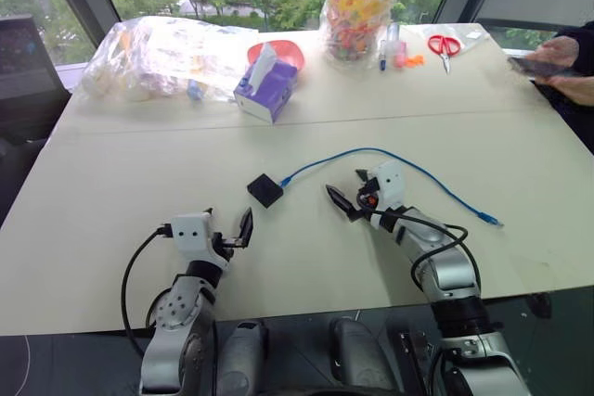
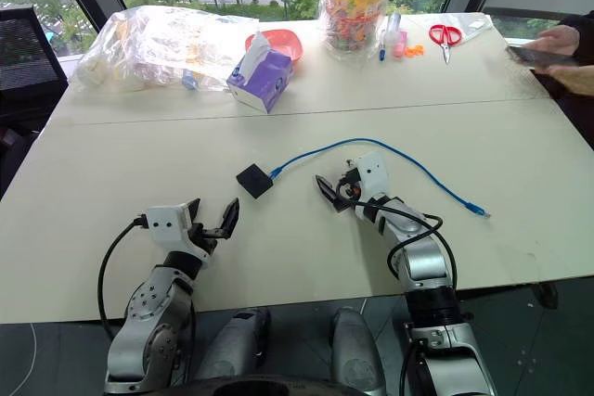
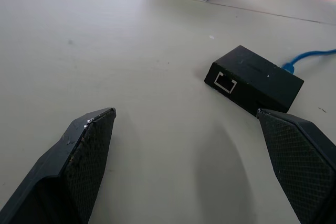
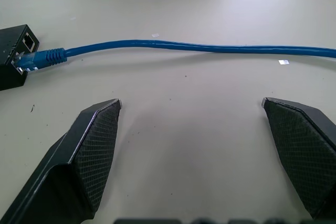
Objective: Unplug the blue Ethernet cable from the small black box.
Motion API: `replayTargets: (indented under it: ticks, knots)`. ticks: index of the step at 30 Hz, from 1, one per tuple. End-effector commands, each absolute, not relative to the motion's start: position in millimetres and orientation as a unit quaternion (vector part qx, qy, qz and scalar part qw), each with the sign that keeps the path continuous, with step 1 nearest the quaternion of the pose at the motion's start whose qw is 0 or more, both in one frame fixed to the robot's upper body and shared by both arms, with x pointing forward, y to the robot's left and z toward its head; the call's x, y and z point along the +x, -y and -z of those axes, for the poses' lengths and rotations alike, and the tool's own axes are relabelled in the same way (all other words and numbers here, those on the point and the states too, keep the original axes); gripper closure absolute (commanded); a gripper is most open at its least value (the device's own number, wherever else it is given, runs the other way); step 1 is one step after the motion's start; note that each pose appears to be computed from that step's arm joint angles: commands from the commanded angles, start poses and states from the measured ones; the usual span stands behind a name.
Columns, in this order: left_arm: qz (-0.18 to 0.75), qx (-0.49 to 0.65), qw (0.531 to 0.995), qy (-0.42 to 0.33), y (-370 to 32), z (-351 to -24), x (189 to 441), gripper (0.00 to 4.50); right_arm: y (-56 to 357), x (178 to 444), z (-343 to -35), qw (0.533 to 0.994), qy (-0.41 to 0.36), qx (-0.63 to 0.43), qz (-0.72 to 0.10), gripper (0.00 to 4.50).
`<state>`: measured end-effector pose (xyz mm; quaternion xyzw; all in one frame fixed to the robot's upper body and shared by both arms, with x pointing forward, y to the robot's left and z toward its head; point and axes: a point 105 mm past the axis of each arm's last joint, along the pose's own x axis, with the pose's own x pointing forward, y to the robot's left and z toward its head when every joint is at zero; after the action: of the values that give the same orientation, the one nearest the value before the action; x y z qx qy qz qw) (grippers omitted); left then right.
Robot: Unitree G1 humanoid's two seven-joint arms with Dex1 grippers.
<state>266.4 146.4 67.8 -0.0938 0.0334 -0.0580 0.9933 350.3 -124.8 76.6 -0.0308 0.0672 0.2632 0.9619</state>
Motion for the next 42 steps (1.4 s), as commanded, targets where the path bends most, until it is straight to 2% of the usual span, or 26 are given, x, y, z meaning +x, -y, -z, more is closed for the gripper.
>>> replayTargets:
  ticks: [1, 8, 10, 14, 20, 24, 30, 35, 42]
  knots:
    - [0.058, -0.093, 0.994, -0.031, -149, -72, 265, 0.00, 133, 346, -61, 0.963, -0.097, -0.027, -0.250, 0.05]
    - [0.069, -0.095, 0.993, -0.020, -154, -80, 262, 0.00, 136, 347, -63, 0.960, -0.098, -0.036, -0.259, 0.05]
    - [0.094, -0.096, 0.991, -0.027, -154, -81, 261, 0.00, 141, 351, -66, 0.959, -0.097, -0.042, -0.261, 0.05]
    - [0.176, -0.096, 0.979, -0.039, -145, -87, 254, 0.00, 134, 346, -75, 0.937, -0.101, -0.051, -0.330, 0.05]
    - [0.250, -0.071, 0.964, -0.056, -154, -102, 253, 0.00, 129, 340, -100, 0.885, -0.105, -0.093, -0.444, 0.05]
    - [0.294, -0.056, 0.952, -0.066, -169, -118, 265, 0.00, 122, 351, -137, 0.839, -0.105, -0.102, -0.524, 0.05]
    - [0.330, -0.036, 0.940, -0.077, -180, -130, 273, 0.00, 99, 374, -168, 0.782, -0.099, -0.181, -0.589, 0.05]
    - [0.336, -0.009, 0.939, -0.080, -187, -136, 277, 0.00, 68, 390, -174, 0.699, -0.117, -0.307, -0.636, 0.05]
    - [0.310, 0.007, 0.948, -0.069, -194, -139, 277, 0.00, 39, 402, -164, 0.614, -0.123, -0.460, -0.629, 0.05]
